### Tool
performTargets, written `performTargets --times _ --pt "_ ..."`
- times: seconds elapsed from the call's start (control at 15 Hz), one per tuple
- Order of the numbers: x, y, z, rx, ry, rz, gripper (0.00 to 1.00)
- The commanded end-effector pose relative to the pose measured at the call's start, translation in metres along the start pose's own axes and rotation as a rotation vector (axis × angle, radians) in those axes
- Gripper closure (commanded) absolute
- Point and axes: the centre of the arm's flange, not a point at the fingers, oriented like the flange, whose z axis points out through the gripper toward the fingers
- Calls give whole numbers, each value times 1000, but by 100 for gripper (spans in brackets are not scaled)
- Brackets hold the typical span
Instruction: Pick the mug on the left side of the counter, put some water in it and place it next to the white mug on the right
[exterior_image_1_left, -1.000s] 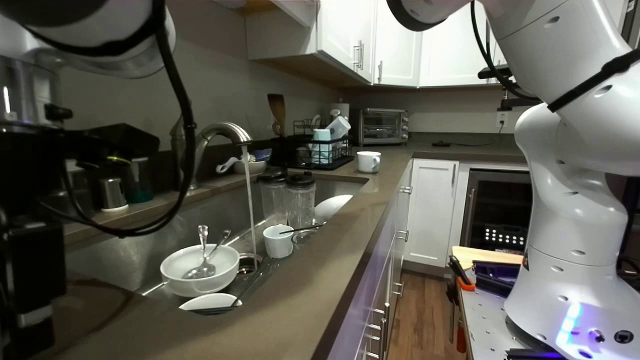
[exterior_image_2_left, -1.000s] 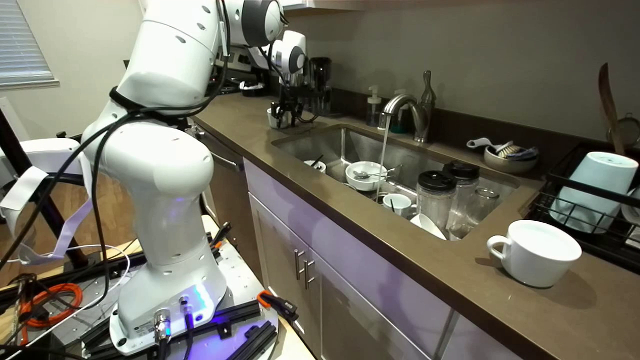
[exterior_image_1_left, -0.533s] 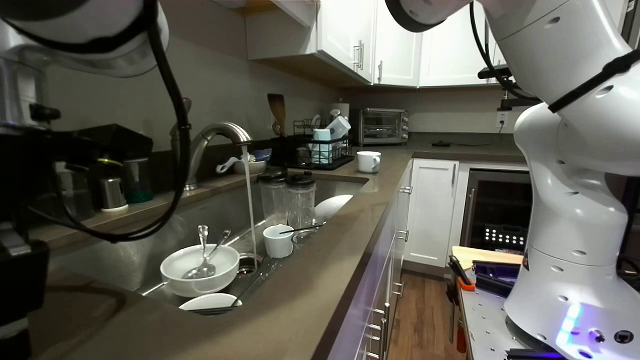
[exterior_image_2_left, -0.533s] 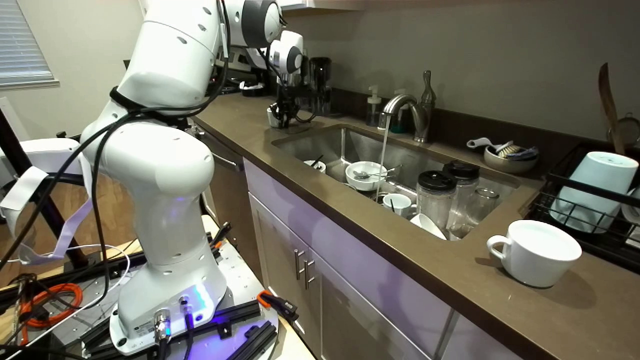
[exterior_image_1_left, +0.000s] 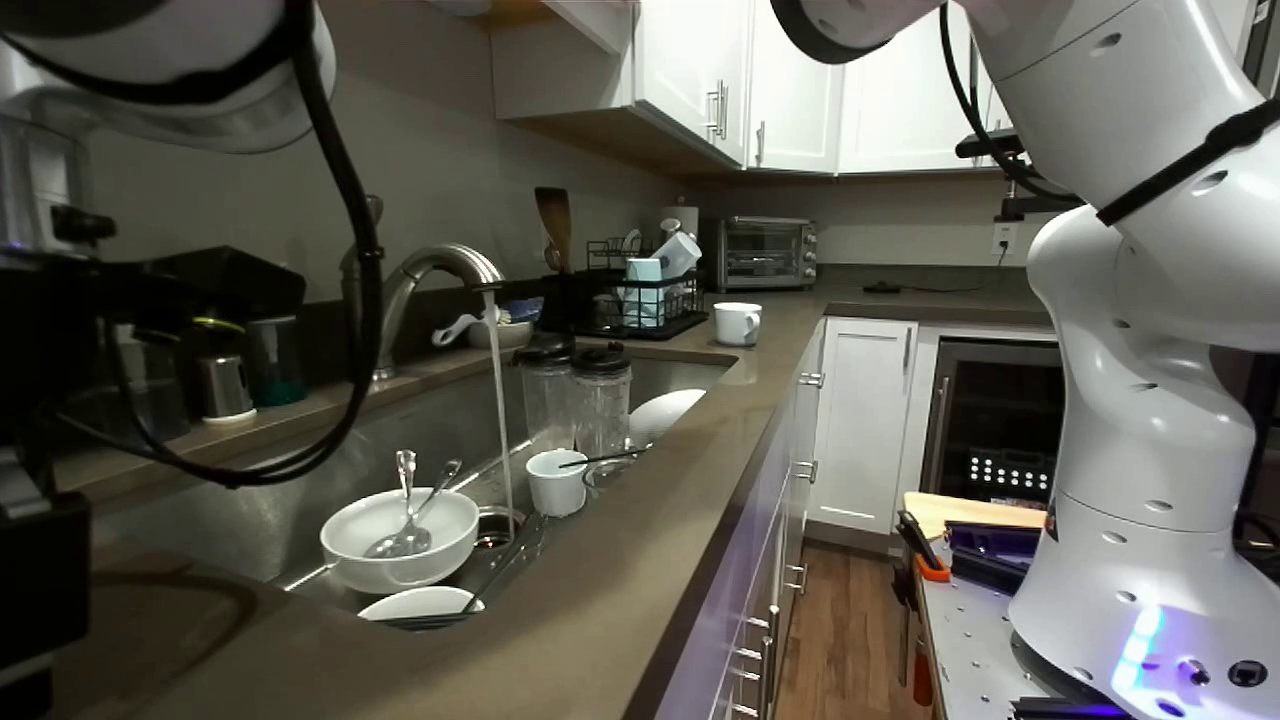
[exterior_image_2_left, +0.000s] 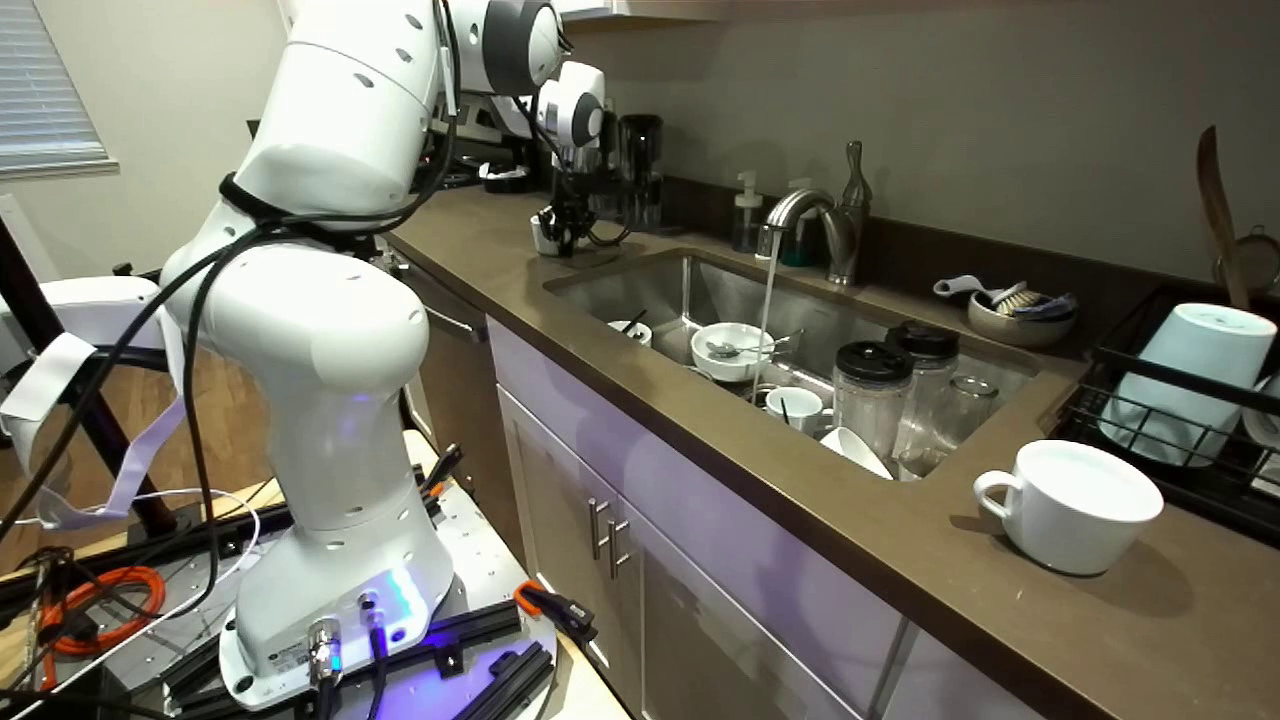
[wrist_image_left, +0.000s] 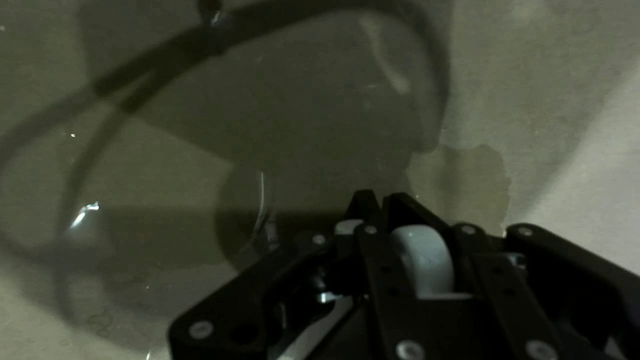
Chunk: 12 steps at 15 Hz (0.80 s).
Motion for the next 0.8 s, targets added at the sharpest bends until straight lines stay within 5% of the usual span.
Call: performTargets --times 0.0,0.73 --pt "-1 -10 -9 31 -2 22 94" --pt "-1 -33 -46 60 -111 69 94"
